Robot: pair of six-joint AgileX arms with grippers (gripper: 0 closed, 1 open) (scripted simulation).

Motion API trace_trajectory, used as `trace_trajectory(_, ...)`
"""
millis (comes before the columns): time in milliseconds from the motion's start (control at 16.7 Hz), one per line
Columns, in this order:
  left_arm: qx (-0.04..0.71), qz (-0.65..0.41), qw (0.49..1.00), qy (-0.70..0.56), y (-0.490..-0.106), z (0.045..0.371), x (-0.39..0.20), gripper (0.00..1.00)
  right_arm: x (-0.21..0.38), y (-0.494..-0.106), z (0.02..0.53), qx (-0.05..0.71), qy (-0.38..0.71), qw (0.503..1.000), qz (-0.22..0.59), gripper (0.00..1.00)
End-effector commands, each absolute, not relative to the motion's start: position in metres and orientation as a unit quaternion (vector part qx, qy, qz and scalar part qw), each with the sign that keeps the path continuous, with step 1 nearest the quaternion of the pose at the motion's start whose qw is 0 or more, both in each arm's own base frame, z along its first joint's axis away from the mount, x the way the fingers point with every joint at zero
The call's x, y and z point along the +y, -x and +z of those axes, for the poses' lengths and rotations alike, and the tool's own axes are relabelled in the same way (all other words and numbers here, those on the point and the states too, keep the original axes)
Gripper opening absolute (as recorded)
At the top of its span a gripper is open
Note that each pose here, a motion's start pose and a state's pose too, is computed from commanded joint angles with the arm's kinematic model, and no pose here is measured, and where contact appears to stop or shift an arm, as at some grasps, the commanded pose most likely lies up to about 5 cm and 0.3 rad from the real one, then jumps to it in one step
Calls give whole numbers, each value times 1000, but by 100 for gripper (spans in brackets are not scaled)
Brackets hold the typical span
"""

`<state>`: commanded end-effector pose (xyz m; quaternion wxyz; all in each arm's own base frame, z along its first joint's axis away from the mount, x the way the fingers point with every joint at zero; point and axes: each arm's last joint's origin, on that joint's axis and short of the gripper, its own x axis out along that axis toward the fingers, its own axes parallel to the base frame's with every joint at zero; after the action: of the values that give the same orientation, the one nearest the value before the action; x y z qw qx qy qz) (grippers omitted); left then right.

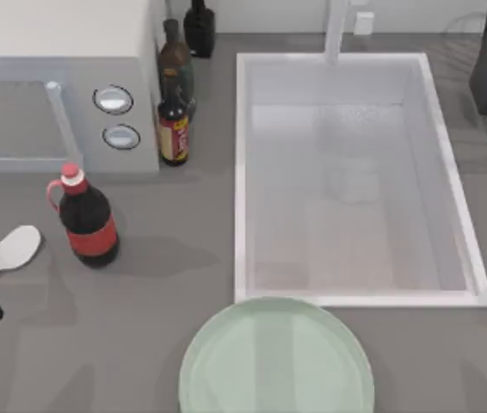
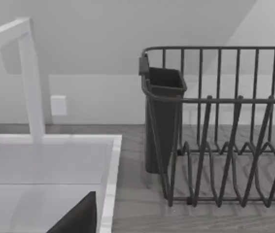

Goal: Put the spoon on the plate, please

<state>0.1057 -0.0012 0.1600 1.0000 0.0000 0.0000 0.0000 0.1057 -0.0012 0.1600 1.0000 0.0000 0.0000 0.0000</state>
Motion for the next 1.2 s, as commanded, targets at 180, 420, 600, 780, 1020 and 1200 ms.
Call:
trace_trajectory(180, 5, 1, 1000, -3, -106, 162, -1, 100, -1, -106, 160, 0, 0, 1000, 0, 100)
trace_trajectory(420, 73, 6, 996, -42, -109, 182, 1, 100, -1, -106, 160, 0, 0, 1000, 0, 100)
trace_trajectory(600, 178, 2, 980, -88, -123, 202, 4, 100, -1, -106, 160, 0, 0, 1000, 0, 100)
trace_trajectory(780, 320, -21, 938, -134, -151, 214, 9, 100, -1, -106, 160, 0, 0, 1000, 0, 100)
trace_trajectory(1020, 495, -76, 848, -177, -200, 215, 18, 100, -1, -106, 160, 0, 0, 1000, 0, 100)
trace_trajectory(1200, 583, -123, 780, -194, -233, 211, 27, 100, -1, -106, 160, 0, 0, 1000, 0, 100)
